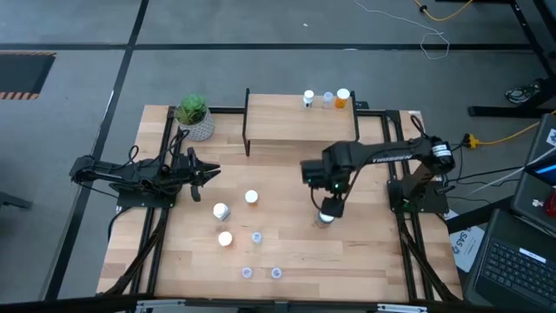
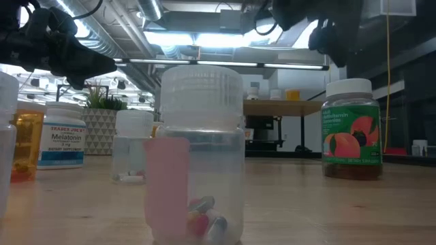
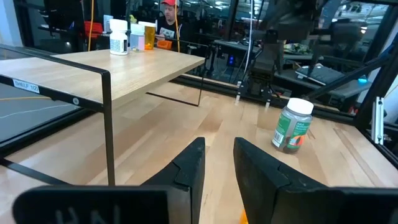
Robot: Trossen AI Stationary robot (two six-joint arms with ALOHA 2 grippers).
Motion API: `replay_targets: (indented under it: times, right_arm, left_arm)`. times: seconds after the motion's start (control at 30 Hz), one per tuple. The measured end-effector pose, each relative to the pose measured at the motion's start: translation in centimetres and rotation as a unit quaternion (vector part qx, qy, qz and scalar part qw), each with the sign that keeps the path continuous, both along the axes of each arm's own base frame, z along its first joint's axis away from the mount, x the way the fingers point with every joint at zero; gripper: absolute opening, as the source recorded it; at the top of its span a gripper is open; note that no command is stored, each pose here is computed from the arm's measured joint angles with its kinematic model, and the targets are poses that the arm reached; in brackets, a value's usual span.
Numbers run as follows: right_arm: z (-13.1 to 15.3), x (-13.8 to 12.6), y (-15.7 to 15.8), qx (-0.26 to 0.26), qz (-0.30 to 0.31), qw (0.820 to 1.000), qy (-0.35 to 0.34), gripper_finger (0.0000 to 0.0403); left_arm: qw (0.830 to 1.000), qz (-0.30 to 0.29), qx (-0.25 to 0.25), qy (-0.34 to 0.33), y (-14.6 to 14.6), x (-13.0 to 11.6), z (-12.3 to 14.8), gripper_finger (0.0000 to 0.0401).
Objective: Pick and place medicine bottles onto shelf by color
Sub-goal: Put the green pill bottle on the shelf
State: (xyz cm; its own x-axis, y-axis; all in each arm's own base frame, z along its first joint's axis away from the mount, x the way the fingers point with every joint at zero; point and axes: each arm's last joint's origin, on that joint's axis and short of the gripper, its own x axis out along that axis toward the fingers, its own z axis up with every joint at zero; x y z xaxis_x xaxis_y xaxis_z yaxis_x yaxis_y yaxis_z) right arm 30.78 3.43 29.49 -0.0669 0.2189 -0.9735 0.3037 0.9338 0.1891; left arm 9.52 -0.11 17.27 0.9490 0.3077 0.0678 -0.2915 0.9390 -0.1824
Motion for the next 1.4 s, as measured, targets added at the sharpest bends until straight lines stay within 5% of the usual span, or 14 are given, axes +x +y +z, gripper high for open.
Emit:
replay_targets:
  times: [0.5,0.67,0.83,1.1,1.4]
  right_arm:
    - [-0.5,1.5,1.8,-0.003,-0.053,0.997,-0.063,0.0275]
    - [-0.5,1.5,1.8,-0.001,-0.112,0.992,-0.049,0.0275]
    - [-0.5,1.5,1.8,-0.002,-0.090,0.994,-0.055,0.0275]
    - [-0.6,0.8,1.3,-0.077,-0.189,0.979,-0.016,0.0294]
    - [-2.1,0.5,3.5,-0.064,-0.160,0.985,-0.014,0.0316]
  left_arm:
    - [1.000,0.000,0.002,0.002,0.0,0.0,0.0,0.0080]
    - [1.000,0.000,0.002,0.002,0.0,0.0,0.0,0.0080]
    - [1.000,0.000,0.002,0.002,0.0,0.0,0.0,0.0080]
    - [1.000,0.000,0.002,0.002,0.0,0.0,0.0,0.0080]
    - [1.000,0.000,0.002,0.002,0.0,0.0,0.0,0.0080]
